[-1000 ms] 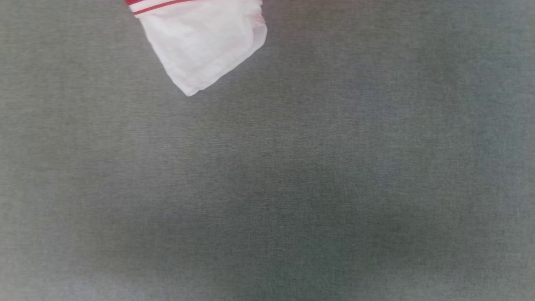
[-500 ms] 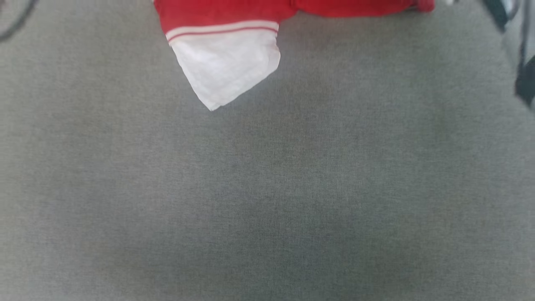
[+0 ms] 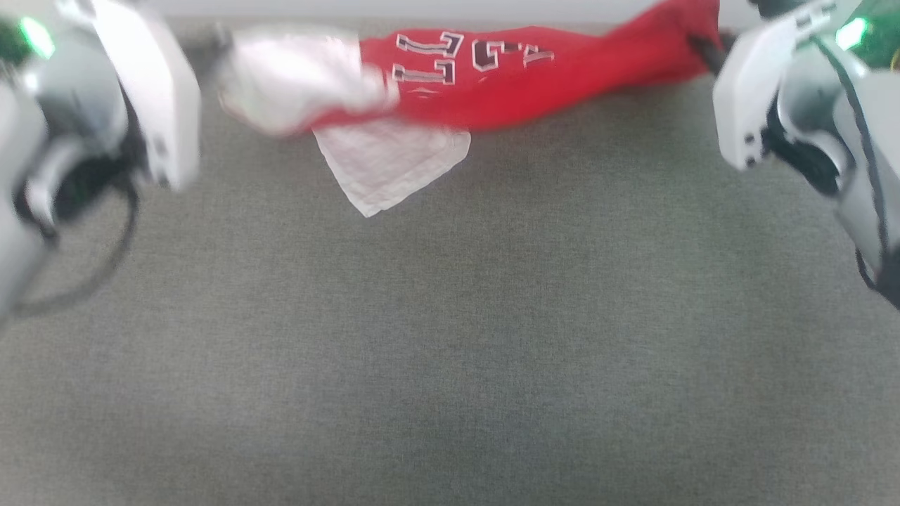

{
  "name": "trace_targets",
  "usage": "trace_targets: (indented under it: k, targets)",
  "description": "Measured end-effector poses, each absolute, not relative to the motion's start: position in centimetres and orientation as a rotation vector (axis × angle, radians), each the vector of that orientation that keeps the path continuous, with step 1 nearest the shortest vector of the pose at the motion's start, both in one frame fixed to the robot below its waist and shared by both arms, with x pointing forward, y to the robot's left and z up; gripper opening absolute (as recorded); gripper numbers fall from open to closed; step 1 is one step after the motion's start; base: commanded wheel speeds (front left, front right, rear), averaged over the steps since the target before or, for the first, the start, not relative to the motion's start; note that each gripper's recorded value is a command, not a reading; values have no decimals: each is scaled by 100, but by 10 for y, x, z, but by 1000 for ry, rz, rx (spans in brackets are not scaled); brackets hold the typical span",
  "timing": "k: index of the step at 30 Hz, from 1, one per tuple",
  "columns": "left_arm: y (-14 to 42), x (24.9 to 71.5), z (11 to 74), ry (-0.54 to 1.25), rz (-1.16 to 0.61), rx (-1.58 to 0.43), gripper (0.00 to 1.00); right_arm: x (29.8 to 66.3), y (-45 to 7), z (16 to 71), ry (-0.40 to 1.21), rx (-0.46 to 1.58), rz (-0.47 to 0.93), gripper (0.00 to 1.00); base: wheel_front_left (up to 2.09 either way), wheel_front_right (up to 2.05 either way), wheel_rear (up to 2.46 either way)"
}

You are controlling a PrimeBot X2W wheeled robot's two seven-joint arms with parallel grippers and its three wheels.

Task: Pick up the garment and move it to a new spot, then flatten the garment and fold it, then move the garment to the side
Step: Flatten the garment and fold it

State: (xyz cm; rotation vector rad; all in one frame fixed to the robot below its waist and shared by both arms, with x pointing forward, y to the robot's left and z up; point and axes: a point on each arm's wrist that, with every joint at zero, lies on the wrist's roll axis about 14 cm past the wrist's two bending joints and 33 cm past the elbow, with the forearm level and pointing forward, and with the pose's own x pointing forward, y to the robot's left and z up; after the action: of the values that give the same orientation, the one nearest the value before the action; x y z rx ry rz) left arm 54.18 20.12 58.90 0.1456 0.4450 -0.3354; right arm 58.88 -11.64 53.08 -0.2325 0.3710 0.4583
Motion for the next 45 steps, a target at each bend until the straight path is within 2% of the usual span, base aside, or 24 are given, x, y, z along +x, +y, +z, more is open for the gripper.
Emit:
trace_targets:
  k: [11,29,39,45]
  targets:
    - [180,444,528,666,-361,76,0,504,-130,472,612,-191,581,0,0,0,0]
    - [165,289,446,1083,-340,-115,0,364,-160,420,936,-129,661,0,0,0,0]
    - [157,251,442,1191,-349,-136,0,303,-167,409,1091,-65,685,0,0,0,0]
    - [159,256,446,1167,-338,-121,0,305,-169,414,1061,-37,663,0,0,0,0]
